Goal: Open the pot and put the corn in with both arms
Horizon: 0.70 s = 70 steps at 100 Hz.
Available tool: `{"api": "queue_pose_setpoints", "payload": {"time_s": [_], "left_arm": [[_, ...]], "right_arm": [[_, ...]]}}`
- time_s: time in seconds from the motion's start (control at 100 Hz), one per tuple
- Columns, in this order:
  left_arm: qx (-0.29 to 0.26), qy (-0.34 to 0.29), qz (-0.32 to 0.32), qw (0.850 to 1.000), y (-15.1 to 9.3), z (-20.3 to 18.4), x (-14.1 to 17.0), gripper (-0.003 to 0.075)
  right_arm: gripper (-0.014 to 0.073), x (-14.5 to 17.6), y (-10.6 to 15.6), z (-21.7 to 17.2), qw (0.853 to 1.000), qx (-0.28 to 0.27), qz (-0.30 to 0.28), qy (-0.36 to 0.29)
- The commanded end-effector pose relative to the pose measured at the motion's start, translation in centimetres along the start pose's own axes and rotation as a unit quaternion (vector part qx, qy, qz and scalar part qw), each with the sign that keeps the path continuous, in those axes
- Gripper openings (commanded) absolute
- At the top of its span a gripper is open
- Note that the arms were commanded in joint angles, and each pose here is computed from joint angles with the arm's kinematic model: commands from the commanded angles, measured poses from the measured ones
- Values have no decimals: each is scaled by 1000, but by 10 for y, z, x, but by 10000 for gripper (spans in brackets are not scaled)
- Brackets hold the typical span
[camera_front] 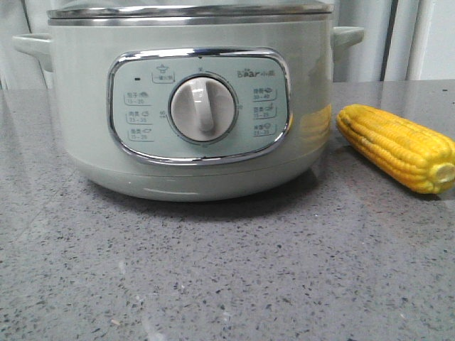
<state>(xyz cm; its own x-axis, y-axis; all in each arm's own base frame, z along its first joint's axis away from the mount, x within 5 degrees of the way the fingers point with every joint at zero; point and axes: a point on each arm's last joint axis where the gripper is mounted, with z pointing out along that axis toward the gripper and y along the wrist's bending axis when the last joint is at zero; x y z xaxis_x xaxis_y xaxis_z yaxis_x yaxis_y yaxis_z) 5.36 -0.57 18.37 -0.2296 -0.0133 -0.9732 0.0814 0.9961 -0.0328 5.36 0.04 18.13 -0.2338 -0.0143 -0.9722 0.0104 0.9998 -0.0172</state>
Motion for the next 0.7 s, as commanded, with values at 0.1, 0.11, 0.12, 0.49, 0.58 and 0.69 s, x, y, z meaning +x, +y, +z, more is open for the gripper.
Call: {"api": "queue_pose_setpoints", "payload": {"time_s": [0.1,0.11,0.12,0.49,0.58,0.69], "left_arm": [[4,-34,-2,999,0,0,0,-20],[4,-34,-2,999,0,0,0,-20],[4,-34,-2,999,0,0,0,-20],[-1,-34,1,999,0,0,0,-20],[-1,-34,1,999,0,0,0,-20],[-1,-36,1,999,0,0,0,-20]], "right_arm": [[-64,4,-1,0,1000,4,-5,-10],[-64,4,-1,0,1000,4,-5,-10],[-64,4,-1,0,1000,4,-5,-10],[-64,4,-1,0,1000,4,-5,-10],[-64,4,-1,0,1000,4,-5,-10],[-64,3,-1,0,1000,5,-5,-13]]}}
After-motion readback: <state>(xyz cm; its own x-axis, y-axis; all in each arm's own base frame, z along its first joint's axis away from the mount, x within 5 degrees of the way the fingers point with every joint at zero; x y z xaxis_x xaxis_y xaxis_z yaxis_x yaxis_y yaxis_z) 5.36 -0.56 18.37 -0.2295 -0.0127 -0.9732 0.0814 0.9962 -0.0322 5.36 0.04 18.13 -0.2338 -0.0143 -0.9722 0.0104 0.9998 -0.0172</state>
